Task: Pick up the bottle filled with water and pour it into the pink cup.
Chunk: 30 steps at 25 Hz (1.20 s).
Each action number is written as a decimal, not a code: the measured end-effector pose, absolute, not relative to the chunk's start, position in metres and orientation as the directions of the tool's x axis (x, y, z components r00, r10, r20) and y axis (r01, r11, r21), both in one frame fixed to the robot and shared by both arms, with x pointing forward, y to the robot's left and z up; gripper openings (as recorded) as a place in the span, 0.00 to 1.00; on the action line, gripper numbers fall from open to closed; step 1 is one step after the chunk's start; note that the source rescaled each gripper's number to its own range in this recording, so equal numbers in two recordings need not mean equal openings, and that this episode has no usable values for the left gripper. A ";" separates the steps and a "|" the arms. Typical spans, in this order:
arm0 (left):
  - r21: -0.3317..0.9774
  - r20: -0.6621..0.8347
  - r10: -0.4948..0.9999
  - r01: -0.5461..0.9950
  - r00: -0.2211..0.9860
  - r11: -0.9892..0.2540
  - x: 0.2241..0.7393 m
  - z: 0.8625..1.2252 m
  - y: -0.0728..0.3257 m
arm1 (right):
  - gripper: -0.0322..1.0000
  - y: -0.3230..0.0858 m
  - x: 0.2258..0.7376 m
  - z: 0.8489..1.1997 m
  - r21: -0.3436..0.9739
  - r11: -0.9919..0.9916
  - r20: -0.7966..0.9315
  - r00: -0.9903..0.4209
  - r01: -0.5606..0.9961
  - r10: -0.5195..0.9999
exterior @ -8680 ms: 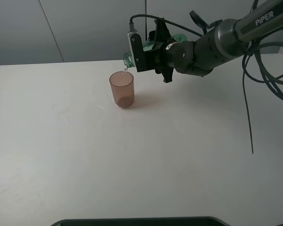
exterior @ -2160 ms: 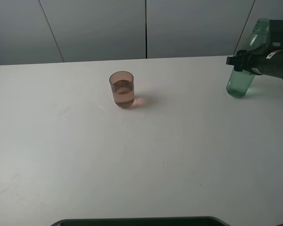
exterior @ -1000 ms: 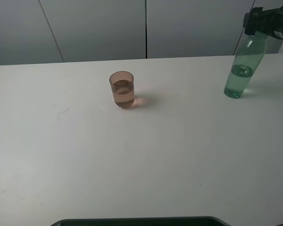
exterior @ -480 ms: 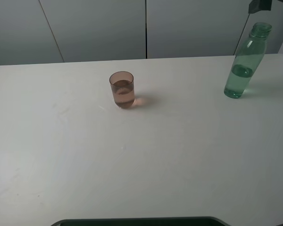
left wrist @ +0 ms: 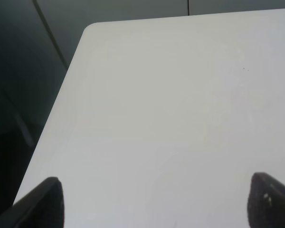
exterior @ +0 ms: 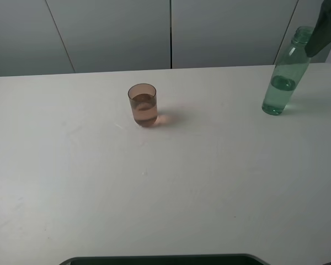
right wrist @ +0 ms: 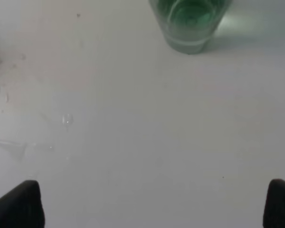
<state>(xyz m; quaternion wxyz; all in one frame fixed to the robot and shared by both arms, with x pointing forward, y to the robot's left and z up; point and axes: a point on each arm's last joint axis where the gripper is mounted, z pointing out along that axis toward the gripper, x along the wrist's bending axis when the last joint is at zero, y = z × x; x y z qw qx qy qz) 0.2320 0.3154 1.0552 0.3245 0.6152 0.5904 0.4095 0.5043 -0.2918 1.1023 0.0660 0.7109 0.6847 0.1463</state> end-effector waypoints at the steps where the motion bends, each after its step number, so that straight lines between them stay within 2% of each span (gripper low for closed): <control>1: 0.883 0.121 0.992 0.461 -0.033 -0.092 0.232 1.055 0.315 | 1.00 -0.292 0.497 1.105 0.303 -0.062 0.120 0.026 0.951 0.992; 5: 0.883 0.121 0.992 0.460 -0.033 -0.092 0.232 1.055 0.315 | 1.00 -0.291 0.459 1.112 0.339 -0.072 0.125 0.031 0.938 0.992; 10: 0.883 0.121 0.992 0.461 -0.033 -0.092 0.232 1.055 0.315 | 1.00 -0.290 0.403 1.101 0.361 -0.091 0.132 0.046 0.928 0.990; 16: 0.883 0.121 0.992 0.461 -0.033 -0.092 0.232 1.055 0.315 | 1.00 -0.290 0.340 1.085 0.466 -0.097 0.138 0.036 0.880 0.990; 22: 0.883 0.125 0.992 0.460 -0.031 -0.097 0.232 1.055 0.315 | 1.00 -0.290 0.298 1.064 0.557 -0.099 0.139 0.025 0.824 0.990; 30: 0.883 0.122 0.992 0.460 -0.030 -0.094 0.232 1.055 0.315 | 1.00 -0.296 0.265 1.055 0.725 -0.054 0.057 0.018 0.686 0.998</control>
